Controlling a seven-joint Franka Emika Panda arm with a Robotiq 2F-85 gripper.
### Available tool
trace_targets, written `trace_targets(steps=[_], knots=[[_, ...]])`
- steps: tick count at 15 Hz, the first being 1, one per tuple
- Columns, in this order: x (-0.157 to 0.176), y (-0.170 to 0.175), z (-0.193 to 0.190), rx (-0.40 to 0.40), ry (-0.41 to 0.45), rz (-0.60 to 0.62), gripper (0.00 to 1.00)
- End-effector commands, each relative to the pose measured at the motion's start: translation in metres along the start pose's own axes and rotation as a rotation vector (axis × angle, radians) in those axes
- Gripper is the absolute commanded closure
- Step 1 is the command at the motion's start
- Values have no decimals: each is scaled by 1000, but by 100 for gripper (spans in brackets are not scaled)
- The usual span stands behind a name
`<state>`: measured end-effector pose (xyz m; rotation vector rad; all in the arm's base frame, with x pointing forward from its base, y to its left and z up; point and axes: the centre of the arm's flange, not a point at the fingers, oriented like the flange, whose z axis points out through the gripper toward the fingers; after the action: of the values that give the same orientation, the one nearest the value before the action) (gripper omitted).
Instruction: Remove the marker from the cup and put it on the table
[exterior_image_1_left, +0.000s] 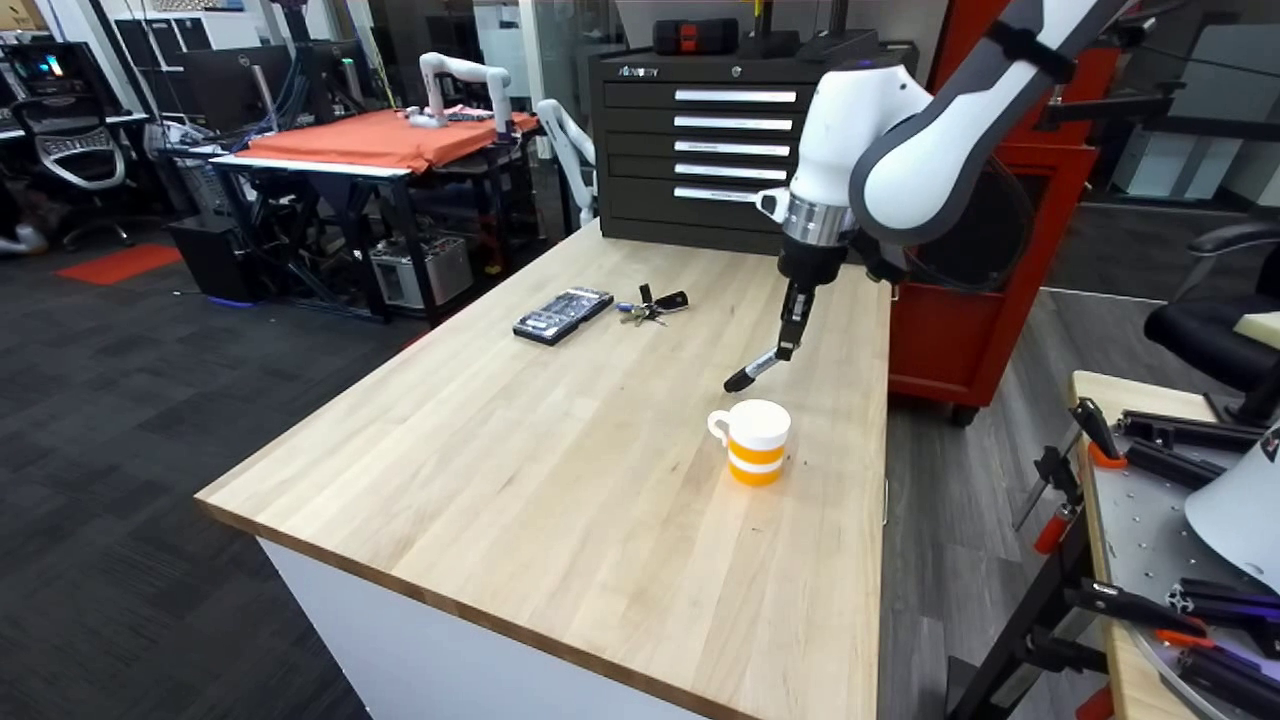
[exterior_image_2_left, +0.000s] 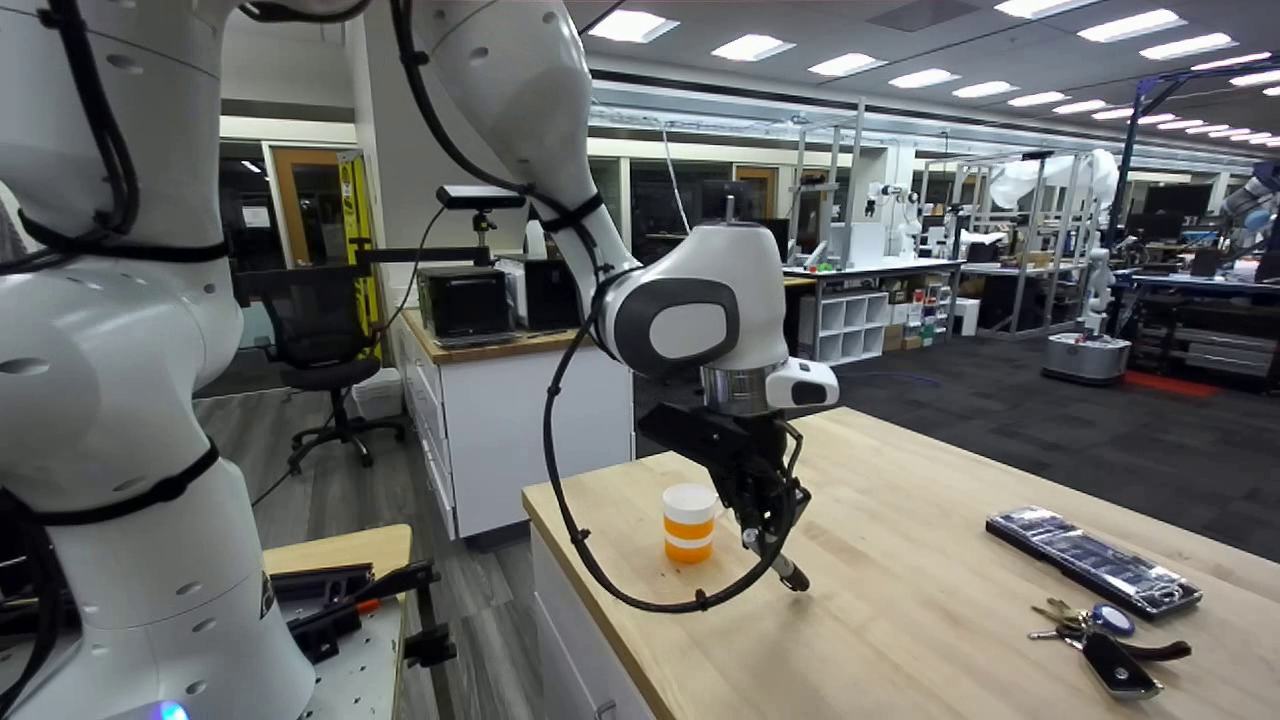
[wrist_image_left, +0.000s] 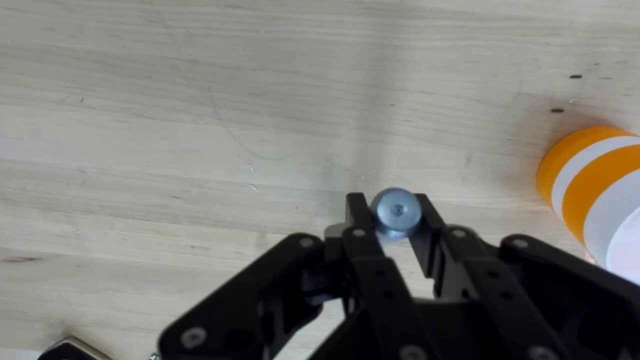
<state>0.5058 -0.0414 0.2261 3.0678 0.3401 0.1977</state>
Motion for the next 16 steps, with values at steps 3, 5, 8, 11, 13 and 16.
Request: trace_targets(steps=[3,5,8,11,13,16], knots=[[21,6,44,-5,29,54,51],[19,4,52,-2,20,68,45],[15,1,49,-5,0,74,26],[15,-4,33,-4,-9,69,5],[16,-8,18,-3,0,57,0],[23,-18,-8,3,8,43,0]])
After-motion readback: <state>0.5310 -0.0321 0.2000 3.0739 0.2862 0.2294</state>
